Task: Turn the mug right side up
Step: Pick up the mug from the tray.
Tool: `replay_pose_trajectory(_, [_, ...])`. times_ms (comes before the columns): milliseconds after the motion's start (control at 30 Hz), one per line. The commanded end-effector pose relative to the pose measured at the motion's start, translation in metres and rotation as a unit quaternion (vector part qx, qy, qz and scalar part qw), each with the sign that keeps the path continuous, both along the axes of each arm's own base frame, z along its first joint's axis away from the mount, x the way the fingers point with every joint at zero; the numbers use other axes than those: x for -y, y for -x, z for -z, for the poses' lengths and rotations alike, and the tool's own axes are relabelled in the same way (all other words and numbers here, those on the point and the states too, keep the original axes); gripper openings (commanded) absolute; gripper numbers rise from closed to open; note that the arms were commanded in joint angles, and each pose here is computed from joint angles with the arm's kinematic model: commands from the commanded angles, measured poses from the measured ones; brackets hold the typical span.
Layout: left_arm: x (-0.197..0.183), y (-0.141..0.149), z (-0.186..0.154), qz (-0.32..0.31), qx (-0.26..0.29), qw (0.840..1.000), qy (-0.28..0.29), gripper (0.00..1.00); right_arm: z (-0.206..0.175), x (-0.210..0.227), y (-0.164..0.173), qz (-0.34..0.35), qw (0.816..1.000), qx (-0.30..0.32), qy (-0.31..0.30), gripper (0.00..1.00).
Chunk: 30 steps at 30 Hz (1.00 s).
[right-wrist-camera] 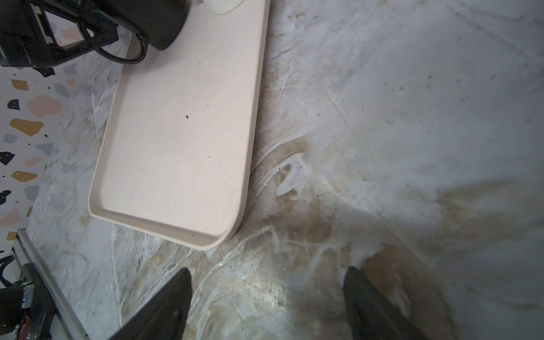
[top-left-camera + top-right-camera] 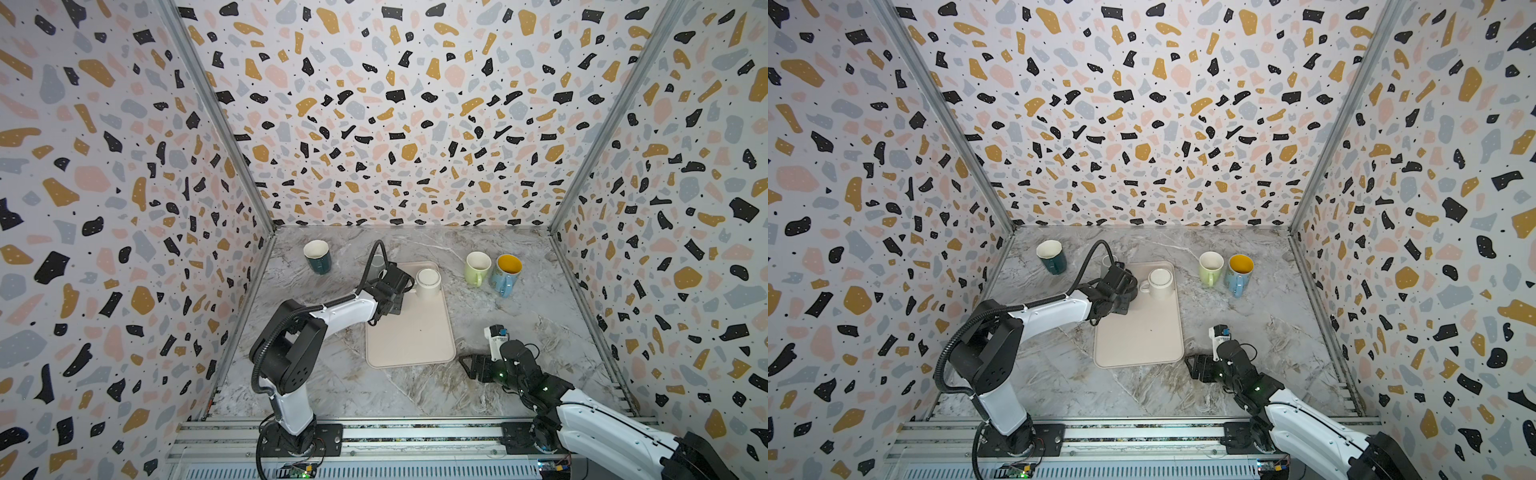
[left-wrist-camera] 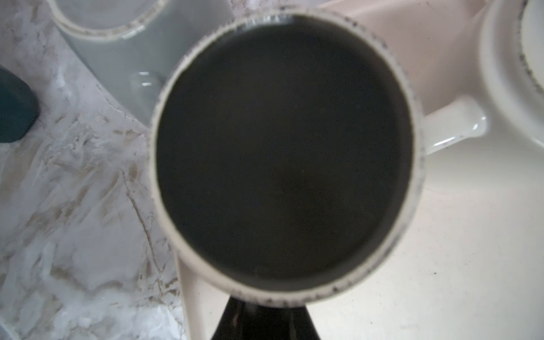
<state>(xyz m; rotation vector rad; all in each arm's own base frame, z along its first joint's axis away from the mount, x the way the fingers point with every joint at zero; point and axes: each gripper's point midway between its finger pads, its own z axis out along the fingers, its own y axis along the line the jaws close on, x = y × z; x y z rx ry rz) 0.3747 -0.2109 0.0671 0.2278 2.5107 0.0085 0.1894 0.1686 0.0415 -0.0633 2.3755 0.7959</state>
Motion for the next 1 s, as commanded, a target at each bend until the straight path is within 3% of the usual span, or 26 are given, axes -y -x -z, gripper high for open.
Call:
replay_pose_trajectory(0, [0.0, 0.02, 0.014, 0.008, -0.043, 0.999, 0.017, 0.0, 0.001, -0.001, -0.001, 0.002, 1.0, -0.002, -0.007, 0.82])
replay_pose_trajectory(433, [0.026, 0.035, -0.002, 0.049, -0.049, 0.994, 0.089, 0.0, 0.002, -0.011, 0.004, -0.016, 0.999, -0.013, -0.044, 0.83])
replay_pose_trajectory(967, [0.046, 0.041, -0.019, 0.075, -0.041, 0.986, 0.14, 0.0, -0.002, -0.006, 0.006, -0.002, 0.998, -0.006, -0.057, 0.83])
